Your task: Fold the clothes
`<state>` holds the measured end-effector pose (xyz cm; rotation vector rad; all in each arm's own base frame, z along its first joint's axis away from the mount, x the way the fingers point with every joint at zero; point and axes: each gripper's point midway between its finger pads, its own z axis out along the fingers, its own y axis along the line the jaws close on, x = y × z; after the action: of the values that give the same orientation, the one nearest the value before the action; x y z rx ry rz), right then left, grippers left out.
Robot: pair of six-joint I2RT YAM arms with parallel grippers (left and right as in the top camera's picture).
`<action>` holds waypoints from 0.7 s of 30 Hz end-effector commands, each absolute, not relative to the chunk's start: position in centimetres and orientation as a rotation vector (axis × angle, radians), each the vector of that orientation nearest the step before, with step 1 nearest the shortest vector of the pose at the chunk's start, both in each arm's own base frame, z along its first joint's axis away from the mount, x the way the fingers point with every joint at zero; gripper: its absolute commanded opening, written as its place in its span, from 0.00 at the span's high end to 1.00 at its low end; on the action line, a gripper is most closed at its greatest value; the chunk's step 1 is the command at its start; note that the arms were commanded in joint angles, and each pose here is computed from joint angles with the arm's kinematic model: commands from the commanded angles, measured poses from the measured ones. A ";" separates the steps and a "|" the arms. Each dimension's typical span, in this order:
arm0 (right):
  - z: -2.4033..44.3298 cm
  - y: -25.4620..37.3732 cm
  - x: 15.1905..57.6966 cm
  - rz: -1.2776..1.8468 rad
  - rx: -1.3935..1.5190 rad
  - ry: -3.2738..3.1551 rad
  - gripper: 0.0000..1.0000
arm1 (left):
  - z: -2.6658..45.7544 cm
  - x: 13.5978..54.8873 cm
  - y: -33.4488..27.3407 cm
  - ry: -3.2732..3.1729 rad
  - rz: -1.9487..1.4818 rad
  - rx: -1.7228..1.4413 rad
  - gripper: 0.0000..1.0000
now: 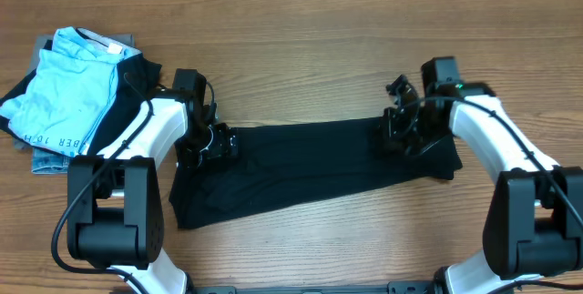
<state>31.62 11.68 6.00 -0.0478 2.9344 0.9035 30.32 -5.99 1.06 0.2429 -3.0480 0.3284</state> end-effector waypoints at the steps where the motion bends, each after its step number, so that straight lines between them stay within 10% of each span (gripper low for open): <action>1: 2.6 10.3 30.3 0.727 0.064 3.013 0.96 | 0.4 29.8 -6.1 -3.033 0.318 0.200 0.14; 21: -1.7 -0.2 26.0 0.100 0.736 3.121 0.96 | 0.2 29.9 -4.9 -3.049 0.208 0.207 0.13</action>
<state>26.84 5.15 -0.16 0.5951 3.1029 0.4453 30.29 -5.40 0.91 0.2429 -3.0562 0.2750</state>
